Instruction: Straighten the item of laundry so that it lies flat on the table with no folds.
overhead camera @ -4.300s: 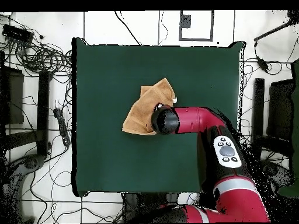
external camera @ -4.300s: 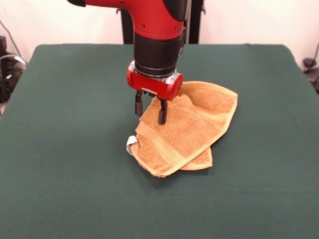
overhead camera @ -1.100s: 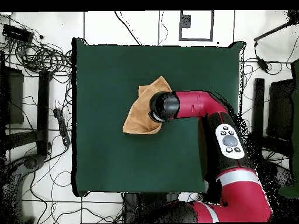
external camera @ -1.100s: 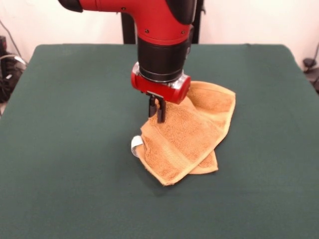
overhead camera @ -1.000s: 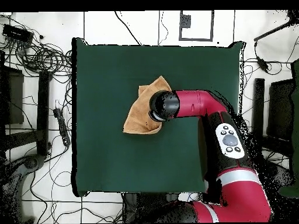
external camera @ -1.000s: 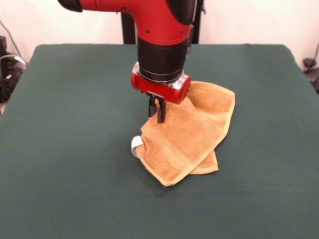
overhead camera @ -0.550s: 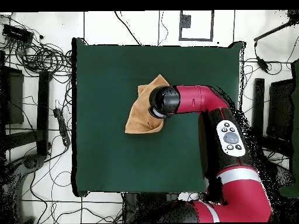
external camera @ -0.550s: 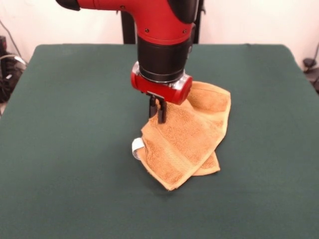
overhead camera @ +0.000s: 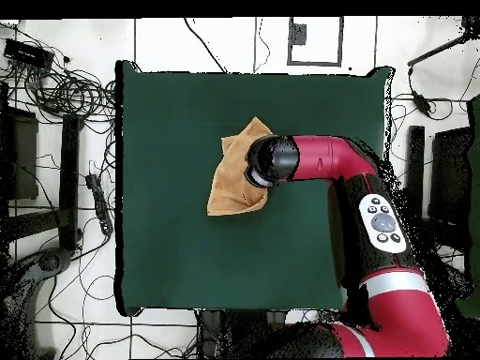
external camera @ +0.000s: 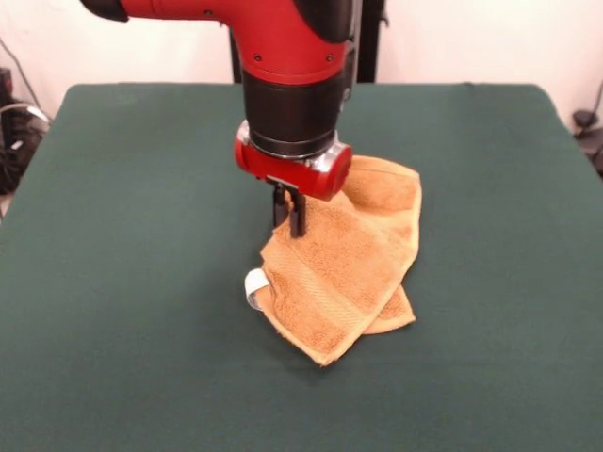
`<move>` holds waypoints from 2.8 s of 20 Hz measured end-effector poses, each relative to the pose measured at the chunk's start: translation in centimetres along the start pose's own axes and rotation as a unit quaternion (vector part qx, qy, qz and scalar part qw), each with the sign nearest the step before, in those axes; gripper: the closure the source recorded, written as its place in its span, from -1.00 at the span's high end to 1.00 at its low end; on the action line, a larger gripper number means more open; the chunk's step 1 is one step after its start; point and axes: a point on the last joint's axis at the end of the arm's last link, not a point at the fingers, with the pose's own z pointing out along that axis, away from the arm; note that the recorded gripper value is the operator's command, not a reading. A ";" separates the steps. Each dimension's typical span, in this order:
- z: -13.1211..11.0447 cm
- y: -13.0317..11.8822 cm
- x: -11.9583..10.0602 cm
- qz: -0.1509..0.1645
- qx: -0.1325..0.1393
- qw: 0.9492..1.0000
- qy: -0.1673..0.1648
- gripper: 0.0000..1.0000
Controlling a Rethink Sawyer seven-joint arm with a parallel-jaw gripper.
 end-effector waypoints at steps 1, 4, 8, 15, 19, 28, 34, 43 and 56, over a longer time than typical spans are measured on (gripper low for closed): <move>0.0 -0.2 -0.2 0.002 -0.001 1.000 0.000 -1.00; 0.0 -0.6 -0.3 0.004 -0.001 1.000 0.002 -1.00; -0.1 -0.8 -0.3 0.004 0.003 1.000 0.010 -1.00; -0.2 -1.6 -0.2 0.002 0.015 1.000 0.022 -1.00; -0.4 -2.0 -0.3 0.004 0.019 0.999 0.032 -1.00; -1.1 -1.7 -1.0 0.005 0.015 0.999 0.037 -1.00; -1.8 -1.3 -1.7 0.006 0.013 0.999 0.036 -1.00; -3.0 -0.8 -2.2 0.004 0.009 1.000 0.028 -1.00; -5.5 4.5 -0.4 -0.029 0.002 1.000 0.011 -1.00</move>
